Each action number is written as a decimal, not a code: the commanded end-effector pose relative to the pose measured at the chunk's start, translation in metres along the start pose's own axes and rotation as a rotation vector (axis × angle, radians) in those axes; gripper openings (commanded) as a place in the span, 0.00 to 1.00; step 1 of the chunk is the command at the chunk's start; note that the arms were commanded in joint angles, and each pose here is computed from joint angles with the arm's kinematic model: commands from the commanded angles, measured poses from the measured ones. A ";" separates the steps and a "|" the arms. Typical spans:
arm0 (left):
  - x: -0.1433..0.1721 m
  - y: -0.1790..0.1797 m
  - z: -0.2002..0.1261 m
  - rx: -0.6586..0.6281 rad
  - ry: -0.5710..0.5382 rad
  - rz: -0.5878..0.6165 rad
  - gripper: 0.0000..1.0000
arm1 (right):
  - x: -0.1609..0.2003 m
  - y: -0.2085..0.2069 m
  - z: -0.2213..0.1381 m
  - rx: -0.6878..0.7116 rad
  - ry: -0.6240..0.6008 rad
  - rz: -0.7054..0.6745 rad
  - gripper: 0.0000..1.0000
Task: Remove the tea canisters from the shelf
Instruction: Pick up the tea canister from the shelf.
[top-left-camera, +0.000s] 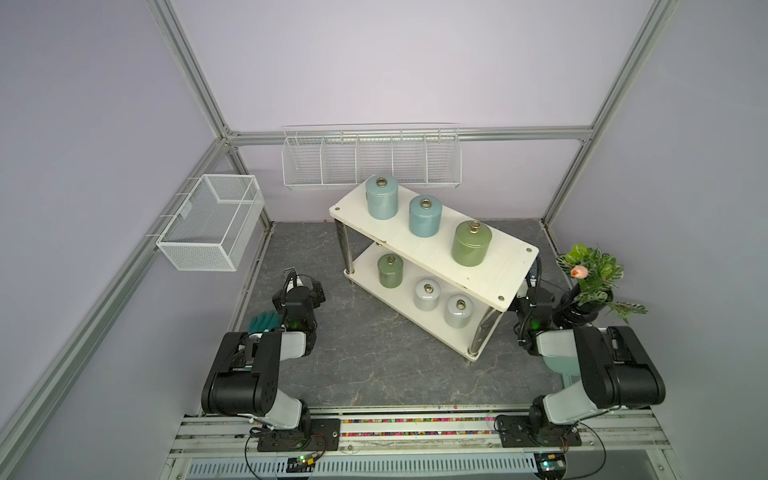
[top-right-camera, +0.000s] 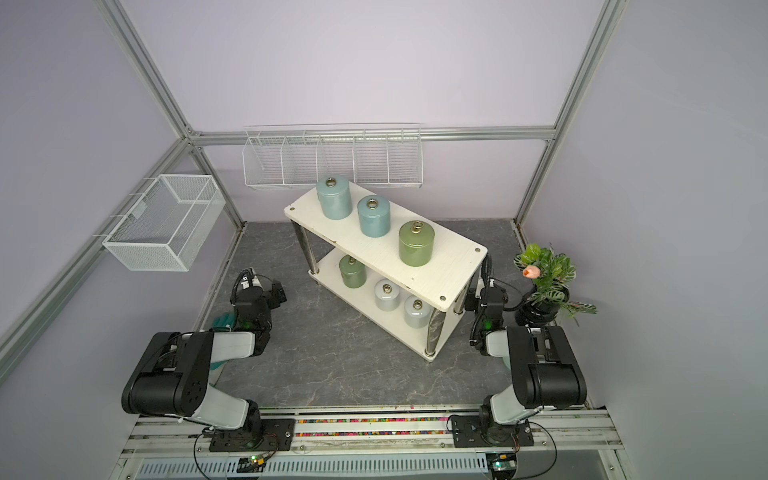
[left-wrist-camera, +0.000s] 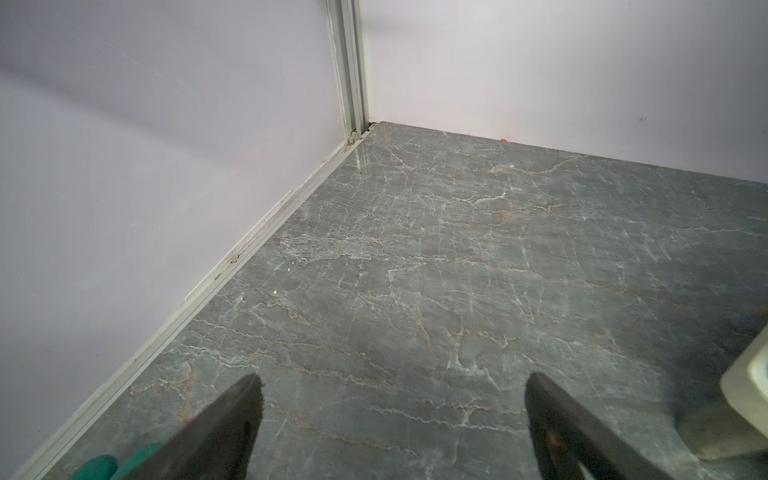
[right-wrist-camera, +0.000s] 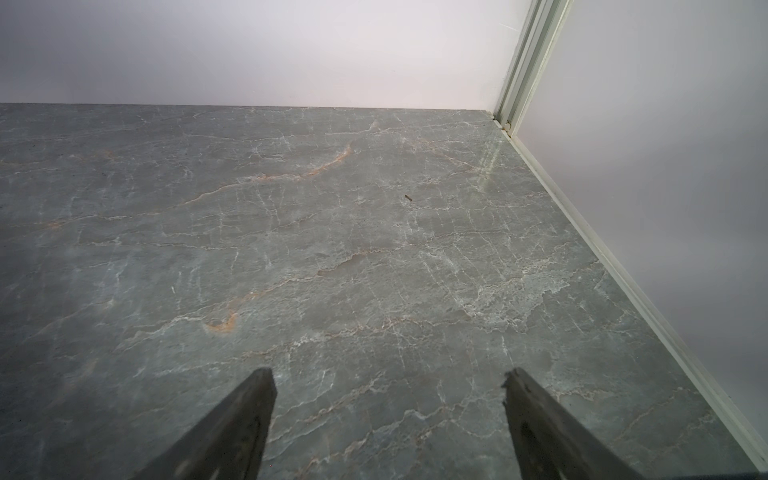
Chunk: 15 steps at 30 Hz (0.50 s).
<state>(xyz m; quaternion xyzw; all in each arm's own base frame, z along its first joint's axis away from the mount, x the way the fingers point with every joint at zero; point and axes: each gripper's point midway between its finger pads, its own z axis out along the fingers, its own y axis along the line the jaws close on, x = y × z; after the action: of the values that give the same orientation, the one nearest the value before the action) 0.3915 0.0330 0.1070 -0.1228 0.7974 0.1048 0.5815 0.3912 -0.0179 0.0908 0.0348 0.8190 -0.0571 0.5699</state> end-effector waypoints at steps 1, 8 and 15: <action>-0.010 -0.001 0.002 0.004 -0.022 -0.015 1.00 | -0.002 0.001 -0.001 -0.009 -0.010 -0.007 0.89; -0.012 0.001 -0.002 -0.003 -0.040 -0.024 1.00 | -0.006 -0.012 -0.007 0.071 -0.019 0.017 0.89; -0.024 0.005 -0.010 -0.010 -0.051 -0.034 1.00 | -0.007 -0.010 -0.016 0.076 -0.067 0.003 0.89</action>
<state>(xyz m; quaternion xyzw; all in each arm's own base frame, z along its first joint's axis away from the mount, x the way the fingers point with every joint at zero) 0.3896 0.0332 0.1237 -0.1266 0.7849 0.1008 0.5981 0.3791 -0.0251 0.0921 0.0521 0.8113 -0.0811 0.5766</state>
